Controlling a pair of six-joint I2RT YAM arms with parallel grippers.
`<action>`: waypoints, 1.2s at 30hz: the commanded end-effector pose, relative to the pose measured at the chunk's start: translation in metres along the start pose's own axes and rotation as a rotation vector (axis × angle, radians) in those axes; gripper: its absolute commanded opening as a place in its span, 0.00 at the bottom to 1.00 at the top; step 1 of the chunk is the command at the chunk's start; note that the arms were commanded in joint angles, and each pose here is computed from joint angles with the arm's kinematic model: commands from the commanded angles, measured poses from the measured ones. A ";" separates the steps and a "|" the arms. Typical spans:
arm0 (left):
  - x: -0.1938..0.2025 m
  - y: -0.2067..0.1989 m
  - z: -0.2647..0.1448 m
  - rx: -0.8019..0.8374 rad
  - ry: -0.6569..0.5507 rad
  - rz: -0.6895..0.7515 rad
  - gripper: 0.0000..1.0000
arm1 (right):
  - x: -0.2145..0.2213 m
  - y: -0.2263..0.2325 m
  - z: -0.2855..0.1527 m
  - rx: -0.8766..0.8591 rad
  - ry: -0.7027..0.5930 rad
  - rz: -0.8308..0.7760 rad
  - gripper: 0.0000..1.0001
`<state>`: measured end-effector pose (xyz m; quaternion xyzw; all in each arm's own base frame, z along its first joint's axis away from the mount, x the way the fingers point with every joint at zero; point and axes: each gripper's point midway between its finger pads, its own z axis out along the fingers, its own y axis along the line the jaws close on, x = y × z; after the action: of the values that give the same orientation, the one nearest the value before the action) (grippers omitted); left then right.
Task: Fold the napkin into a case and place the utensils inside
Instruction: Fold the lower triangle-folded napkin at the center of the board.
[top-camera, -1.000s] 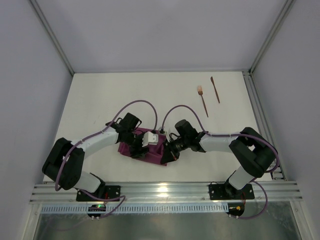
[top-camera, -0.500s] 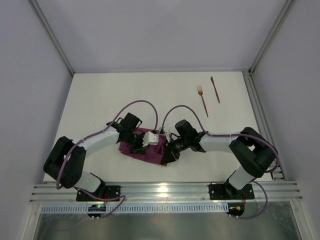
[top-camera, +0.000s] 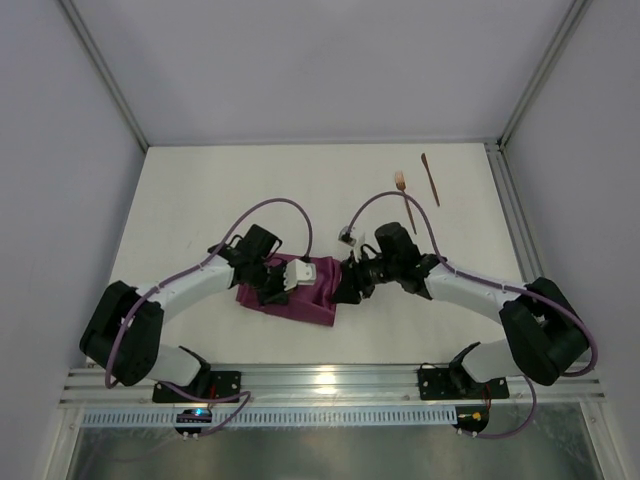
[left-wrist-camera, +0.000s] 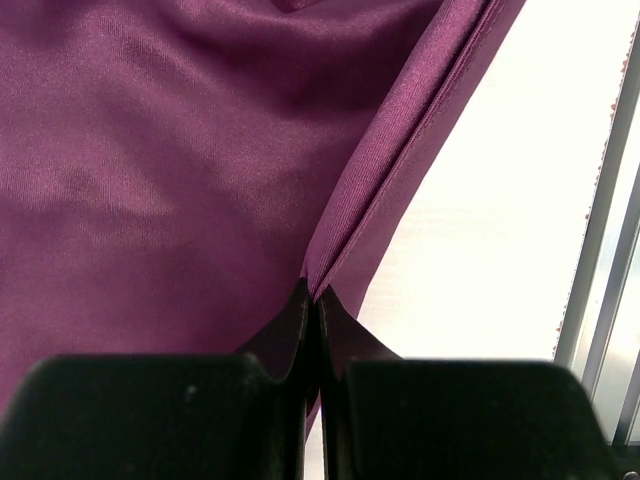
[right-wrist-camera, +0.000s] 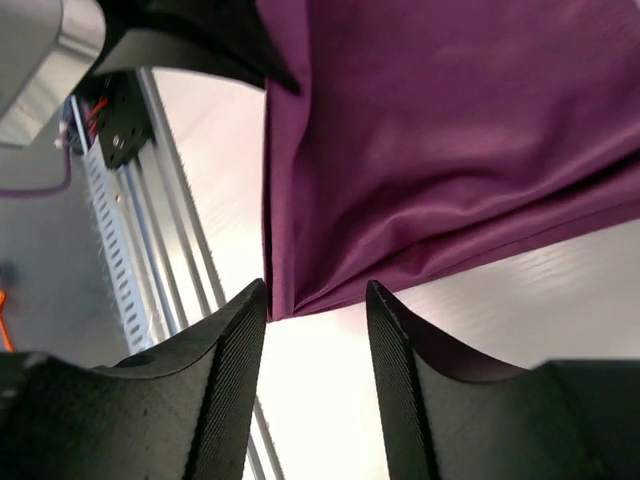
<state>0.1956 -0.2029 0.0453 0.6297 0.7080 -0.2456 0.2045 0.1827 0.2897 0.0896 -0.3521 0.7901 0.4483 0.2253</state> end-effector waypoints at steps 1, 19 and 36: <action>-0.010 0.004 -0.006 -0.049 -0.037 -0.006 0.00 | -0.032 -0.011 -0.009 0.083 -0.111 -0.003 0.47; -0.003 -0.001 -0.005 -0.035 -0.014 -0.014 0.00 | -0.081 -0.079 0.030 0.340 -0.285 0.119 0.37; -0.005 -0.003 -0.004 -0.010 -0.022 -0.007 0.00 | -0.071 -0.125 0.029 0.587 -0.266 0.210 0.44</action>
<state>0.1960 -0.1997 0.0470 0.6155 0.7217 -0.2370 0.2100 0.3152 0.2898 0.0461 -0.1393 0.8862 0.2638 0.3545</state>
